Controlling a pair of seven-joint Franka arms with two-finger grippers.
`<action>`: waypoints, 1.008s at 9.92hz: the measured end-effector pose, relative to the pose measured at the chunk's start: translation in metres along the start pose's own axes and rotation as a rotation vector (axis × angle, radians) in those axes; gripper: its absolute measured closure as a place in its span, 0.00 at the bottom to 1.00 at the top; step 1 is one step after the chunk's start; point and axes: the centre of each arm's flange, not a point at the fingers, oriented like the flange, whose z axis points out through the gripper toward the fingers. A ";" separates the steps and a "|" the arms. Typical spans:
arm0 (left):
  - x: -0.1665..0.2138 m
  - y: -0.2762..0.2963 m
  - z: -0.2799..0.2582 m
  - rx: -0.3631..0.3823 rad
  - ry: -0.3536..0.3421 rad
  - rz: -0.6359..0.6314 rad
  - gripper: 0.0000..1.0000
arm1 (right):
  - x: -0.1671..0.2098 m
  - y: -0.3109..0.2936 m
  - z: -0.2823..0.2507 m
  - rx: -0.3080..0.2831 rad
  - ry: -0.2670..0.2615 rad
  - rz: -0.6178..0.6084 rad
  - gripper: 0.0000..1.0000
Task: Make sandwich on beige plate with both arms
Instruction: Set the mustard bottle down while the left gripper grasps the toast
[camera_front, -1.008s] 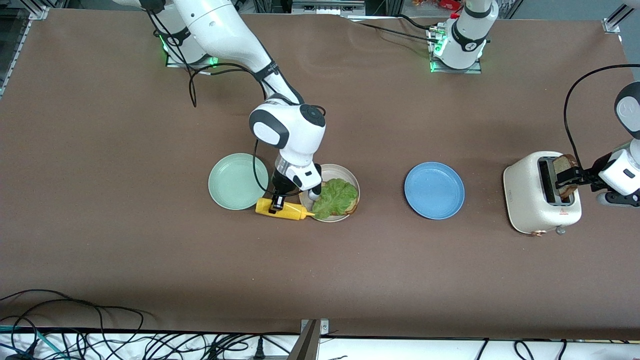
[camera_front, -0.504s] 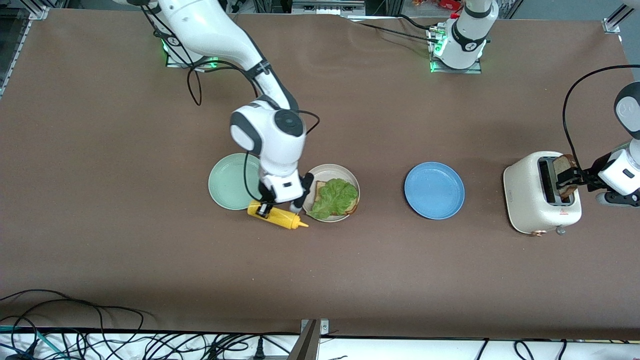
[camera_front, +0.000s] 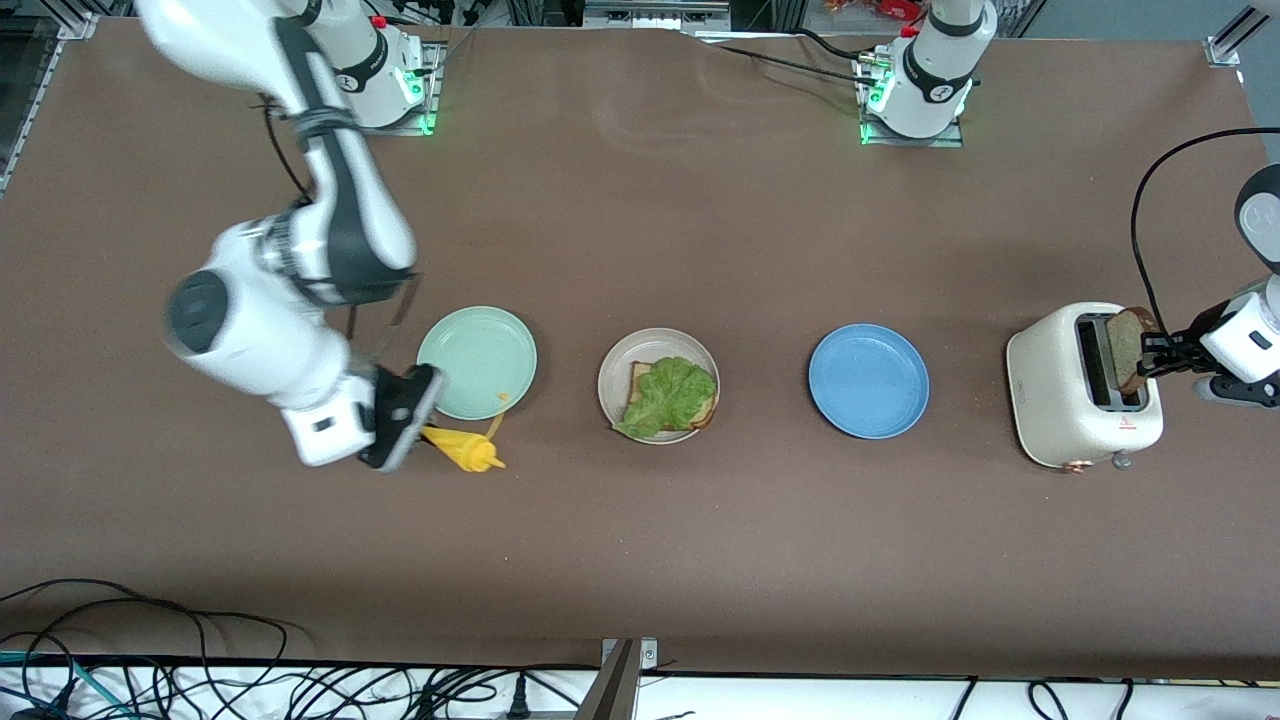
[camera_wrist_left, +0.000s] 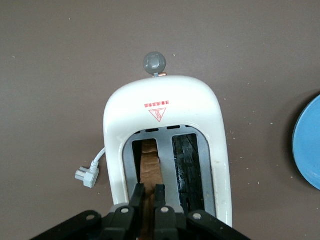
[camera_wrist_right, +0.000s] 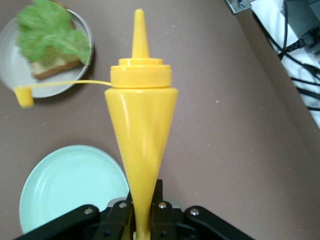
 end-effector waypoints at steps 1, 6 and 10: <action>0.000 0.001 0.000 0.000 0.000 0.016 0.88 | -0.047 0.020 -0.013 0.105 0.090 -0.014 0.88; 0.010 0.009 -0.043 -0.007 -0.005 0.077 0.92 | -0.243 0.041 -0.010 0.350 0.465 -0.113 0.88; 0.028 0.037 -0.102 -0.012 -0.012 0.128 0.92 | -0.333 0.029 0.065 0.371 0.696 -0.229 0.88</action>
